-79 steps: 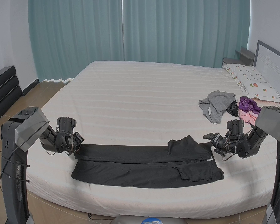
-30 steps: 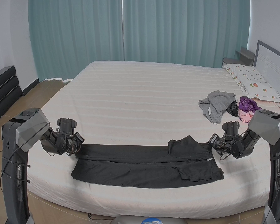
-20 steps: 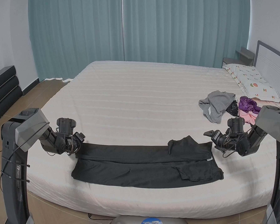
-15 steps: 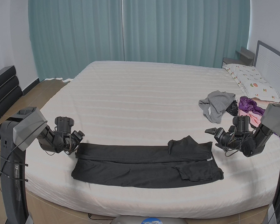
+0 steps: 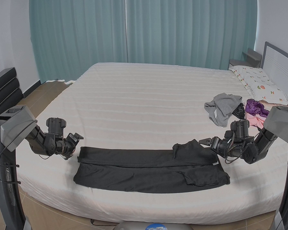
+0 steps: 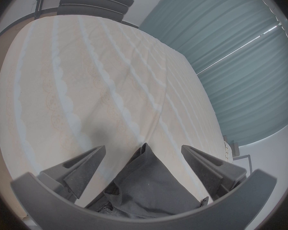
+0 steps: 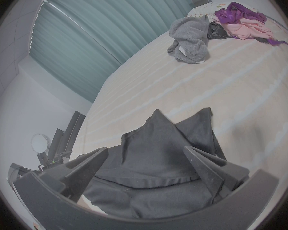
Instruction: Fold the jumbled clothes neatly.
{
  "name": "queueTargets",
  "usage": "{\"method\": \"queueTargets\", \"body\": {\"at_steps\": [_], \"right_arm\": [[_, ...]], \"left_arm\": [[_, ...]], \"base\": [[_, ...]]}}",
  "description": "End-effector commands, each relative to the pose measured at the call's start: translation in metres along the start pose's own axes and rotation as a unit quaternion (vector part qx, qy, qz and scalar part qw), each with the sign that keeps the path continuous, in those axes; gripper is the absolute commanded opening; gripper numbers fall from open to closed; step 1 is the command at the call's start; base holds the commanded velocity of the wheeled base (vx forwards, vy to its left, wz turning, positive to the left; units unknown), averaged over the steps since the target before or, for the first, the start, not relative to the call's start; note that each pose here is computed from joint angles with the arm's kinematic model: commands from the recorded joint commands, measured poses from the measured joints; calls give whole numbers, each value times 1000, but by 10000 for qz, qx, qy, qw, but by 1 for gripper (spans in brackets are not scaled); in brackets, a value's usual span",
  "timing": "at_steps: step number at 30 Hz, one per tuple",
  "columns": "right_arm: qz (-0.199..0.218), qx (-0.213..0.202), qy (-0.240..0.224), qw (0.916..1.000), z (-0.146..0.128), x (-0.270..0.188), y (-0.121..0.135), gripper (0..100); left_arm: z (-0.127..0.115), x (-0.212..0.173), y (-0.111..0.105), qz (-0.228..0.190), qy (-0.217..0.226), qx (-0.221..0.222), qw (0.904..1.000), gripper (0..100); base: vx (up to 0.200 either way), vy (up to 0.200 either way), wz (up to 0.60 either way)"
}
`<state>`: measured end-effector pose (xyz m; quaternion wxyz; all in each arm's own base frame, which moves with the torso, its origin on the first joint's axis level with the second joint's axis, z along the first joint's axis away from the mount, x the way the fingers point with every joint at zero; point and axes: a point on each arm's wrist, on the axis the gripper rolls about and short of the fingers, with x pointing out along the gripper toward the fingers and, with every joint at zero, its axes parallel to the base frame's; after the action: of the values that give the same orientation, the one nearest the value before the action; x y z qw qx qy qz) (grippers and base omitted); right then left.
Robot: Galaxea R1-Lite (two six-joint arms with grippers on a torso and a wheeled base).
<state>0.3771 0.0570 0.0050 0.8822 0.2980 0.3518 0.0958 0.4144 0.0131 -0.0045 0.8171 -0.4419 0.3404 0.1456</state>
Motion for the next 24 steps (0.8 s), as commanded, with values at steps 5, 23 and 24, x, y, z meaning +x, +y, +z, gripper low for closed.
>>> {"method": "queueTargets", "body": {"at_steps": [5, 23, 24], "right_arm": [[-95, -50, 55, 9999, -1, 28, -15, 100], [-260, -287, 172, 9991, -6, 36, -30, 0], [-252, -312, 187, 9990, -7, 36, -30, 0]], "left_arm": [[1, -3, -3, -58, -40, 47, 10000, 100], [2, -3, -3, -73, -48, 4, 10000, 100], [2, -3, -3, -73, -48, 4, 10000, 100]], "base": [[0, 0, 0], [0, 0, 0], [0, 0, 0]]}}
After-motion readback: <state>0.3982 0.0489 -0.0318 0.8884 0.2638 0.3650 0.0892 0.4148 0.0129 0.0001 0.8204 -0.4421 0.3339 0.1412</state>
